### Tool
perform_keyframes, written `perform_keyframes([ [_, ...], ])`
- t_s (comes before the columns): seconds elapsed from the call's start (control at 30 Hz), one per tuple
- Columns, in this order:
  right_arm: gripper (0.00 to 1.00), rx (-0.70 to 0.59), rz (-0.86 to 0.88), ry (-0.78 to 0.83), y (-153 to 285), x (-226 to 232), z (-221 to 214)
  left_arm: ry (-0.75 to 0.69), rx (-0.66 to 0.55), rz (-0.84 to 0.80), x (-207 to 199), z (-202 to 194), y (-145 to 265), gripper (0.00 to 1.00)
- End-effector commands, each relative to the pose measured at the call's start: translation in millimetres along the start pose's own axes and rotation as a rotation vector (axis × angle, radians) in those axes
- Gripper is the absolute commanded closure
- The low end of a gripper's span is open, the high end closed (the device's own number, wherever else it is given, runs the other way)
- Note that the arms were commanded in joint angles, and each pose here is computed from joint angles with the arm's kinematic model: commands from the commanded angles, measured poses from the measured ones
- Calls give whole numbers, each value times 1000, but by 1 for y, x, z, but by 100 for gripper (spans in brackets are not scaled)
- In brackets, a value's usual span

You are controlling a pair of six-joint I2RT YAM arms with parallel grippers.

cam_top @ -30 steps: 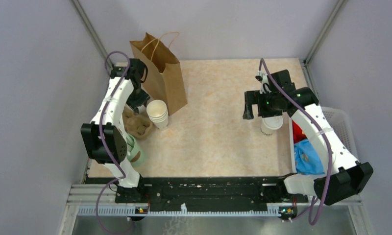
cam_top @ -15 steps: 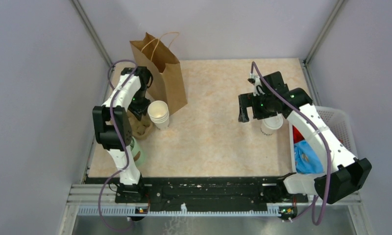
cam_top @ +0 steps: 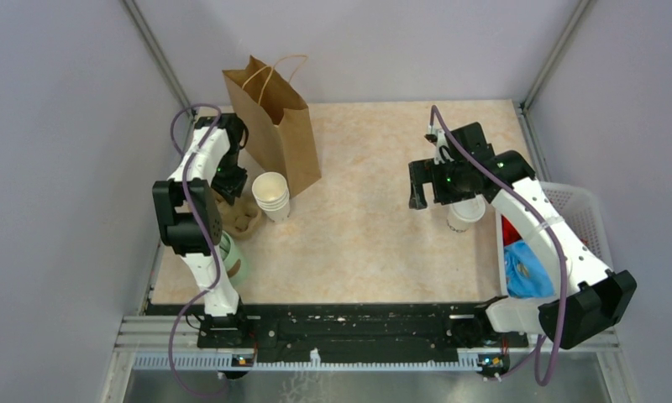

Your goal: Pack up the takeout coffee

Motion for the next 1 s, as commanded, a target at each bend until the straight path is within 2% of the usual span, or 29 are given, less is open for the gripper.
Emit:
perform_keyframes([
  [0.0,1,-30,8,32,0,3,6,38,-31,-33,2,15,4,57],
  [0.2,1,-25,8,31,-2,3,5,47,-31,-42,2,20,1,55],
  [0.33,1,-23,13,30,-3,3,5,55,-10,-54,-2,19,-4,62],
  [0.57,1,-25,14,32,-2,3,4,57,-1,-52,-6,19,-9,65],
  [0.77,1,-24,15,31,-3,3,4,57,4,-41,-7,18,-13,72],
  [0.97,1,-21,20,32,-3,3,3,58,11,-30,-6,15,-17,73],
])
Point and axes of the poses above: each gripper's point midway between its finger pads, its own y axis back along the fingers, its own x axis along the line the jaws close on, z = x × y, the point moved 8 cm from there along y, back along the fingers, and after that the axes turned 8 degrees about -y, right-handed, at the moved point
